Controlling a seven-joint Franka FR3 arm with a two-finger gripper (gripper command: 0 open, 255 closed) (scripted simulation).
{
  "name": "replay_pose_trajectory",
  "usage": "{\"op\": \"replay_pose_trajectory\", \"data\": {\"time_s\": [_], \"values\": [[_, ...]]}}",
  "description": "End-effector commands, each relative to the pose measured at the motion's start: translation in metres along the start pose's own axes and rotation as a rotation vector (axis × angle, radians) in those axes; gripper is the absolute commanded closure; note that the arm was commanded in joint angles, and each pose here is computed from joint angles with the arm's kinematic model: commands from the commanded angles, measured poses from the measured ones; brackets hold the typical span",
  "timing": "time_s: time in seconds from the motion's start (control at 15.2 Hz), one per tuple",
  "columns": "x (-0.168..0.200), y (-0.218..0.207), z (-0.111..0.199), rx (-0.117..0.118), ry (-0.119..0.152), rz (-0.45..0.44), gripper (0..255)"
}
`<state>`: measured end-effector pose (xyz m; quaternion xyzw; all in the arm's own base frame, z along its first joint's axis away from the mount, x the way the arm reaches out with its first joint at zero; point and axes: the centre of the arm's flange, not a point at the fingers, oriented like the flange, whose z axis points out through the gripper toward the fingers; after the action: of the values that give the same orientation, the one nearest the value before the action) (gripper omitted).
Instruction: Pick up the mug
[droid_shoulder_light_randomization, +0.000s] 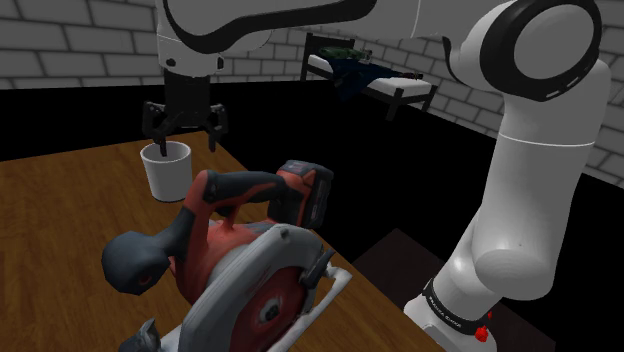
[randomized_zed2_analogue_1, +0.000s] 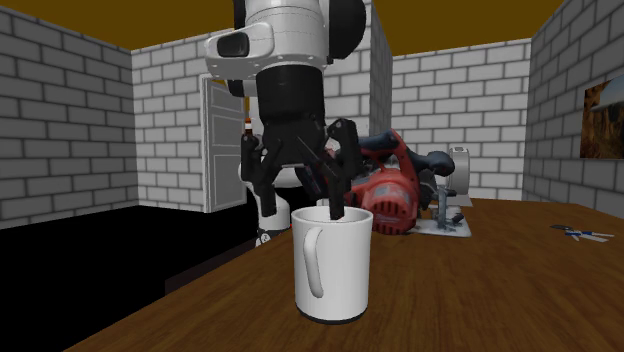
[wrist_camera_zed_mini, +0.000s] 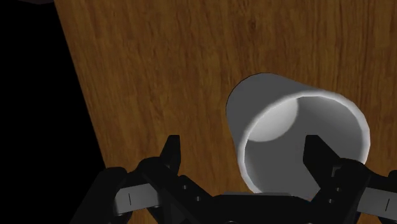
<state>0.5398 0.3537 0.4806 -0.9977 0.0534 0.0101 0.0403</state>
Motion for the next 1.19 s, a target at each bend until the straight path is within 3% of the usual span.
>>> {"op": "replay_pose_trajectory", "data": {"time_s": [0.0, 0.07, 0.13, 0.73, 1.12], "values": [[0.001, 0.000, 0.006, 0.000, 0.000, 0.000, 0], [0.001, 0.000, 0.006, 0.000, 0.000, 0.000, 0], [0.002, 0.000, 0.007, 0.000, 0.000, 0.000, 255], [0.001, 0.000, 0.006, 0.000, 0.000, 0.000, 255], [0.000, -0.003, -0.025, 0.000, 0.000, 0.000, 255]]}}
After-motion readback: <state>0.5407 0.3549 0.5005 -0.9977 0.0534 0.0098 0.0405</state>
